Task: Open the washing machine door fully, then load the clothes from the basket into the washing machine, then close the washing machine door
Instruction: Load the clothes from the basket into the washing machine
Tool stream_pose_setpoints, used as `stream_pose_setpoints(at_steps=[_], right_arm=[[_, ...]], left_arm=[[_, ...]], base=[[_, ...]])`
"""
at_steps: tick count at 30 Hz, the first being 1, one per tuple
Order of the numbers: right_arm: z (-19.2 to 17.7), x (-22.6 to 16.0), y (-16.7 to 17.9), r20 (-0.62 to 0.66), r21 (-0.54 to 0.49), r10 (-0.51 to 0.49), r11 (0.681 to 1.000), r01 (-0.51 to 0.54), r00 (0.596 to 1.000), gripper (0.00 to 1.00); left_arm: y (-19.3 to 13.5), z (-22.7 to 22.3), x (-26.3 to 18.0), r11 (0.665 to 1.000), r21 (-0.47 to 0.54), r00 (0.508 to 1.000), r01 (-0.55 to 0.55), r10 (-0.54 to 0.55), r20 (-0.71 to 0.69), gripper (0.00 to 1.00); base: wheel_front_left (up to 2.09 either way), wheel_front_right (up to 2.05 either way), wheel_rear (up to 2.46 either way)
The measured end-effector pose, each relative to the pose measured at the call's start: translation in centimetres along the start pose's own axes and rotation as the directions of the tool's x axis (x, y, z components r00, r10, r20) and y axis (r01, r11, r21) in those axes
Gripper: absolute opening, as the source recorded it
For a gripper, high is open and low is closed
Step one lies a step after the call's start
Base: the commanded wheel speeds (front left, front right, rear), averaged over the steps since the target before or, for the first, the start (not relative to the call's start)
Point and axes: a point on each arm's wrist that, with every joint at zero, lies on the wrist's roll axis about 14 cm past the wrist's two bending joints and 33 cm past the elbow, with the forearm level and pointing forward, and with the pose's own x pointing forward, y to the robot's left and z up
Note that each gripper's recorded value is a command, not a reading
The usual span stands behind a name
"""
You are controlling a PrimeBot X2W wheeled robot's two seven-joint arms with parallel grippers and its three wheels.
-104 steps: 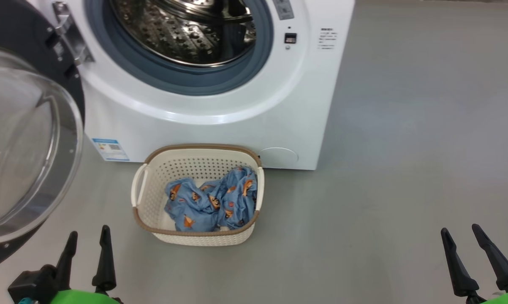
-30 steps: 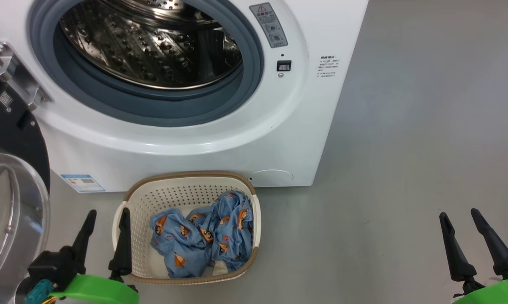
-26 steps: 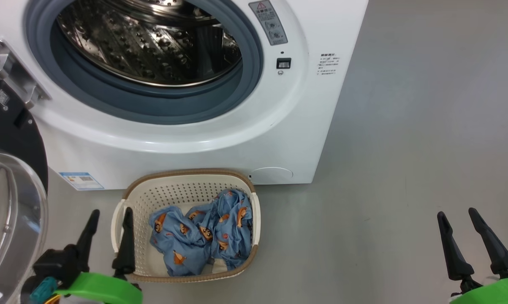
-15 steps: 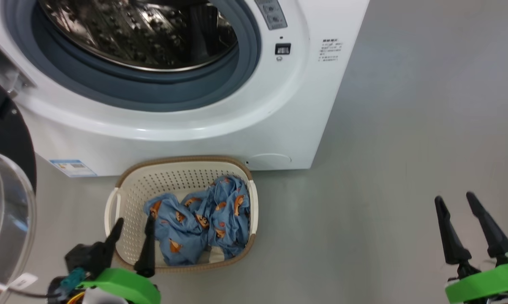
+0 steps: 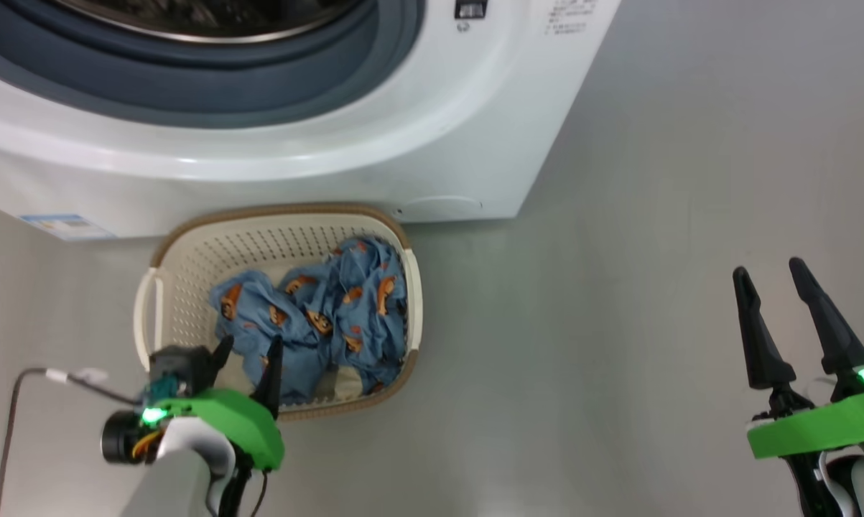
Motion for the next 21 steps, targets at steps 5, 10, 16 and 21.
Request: stream_pose_setpoints(at_steps=[5, 10, 16, 21], right_arm=[[-1.2, 1.0, -0.2, -0.024, 0.0, -0.002, 1.0, 0.002, 1.0, 1.0], [-2.0, 2.1, -0.5, -0.031, -0.001, -0.006, 1.0, 0.006, 0.999, 1.0], [-2.9, 3.3, -1.1, -0.041, -0.01, -0.012, 1.0, 0.011, 0.999, 1.0], [-3.4, 4.0, -1.5, -0.047, -0.021, -0.015, 1.0, 0.014, 0.999, 1.0]], left_arm=[[0.3, -1.9, 2.2, 0.999, 0.037, 0.996, 0.011, -0.008, -0.089, 1.0], [0.7, -3.3, 4.3, 0.998, 0.055, 0.987, 0.015, -0.006, -0.16, 1.0], [1.5, -5.9, 5.8, 0.997, 0.079, 0.963, 0.015, 0.007, -0.268, 1.0], [1.7, -7.1, 7.2, 0.995, 0.1, 0.943, 0.029, 0.006, -0.332, 1.0]], base=[[0.0, 0.0, 0.0], [0.0, 0.0, 0.0], [0.0, 0.0, 0.0], [0.0, 0.0, 0.0]])
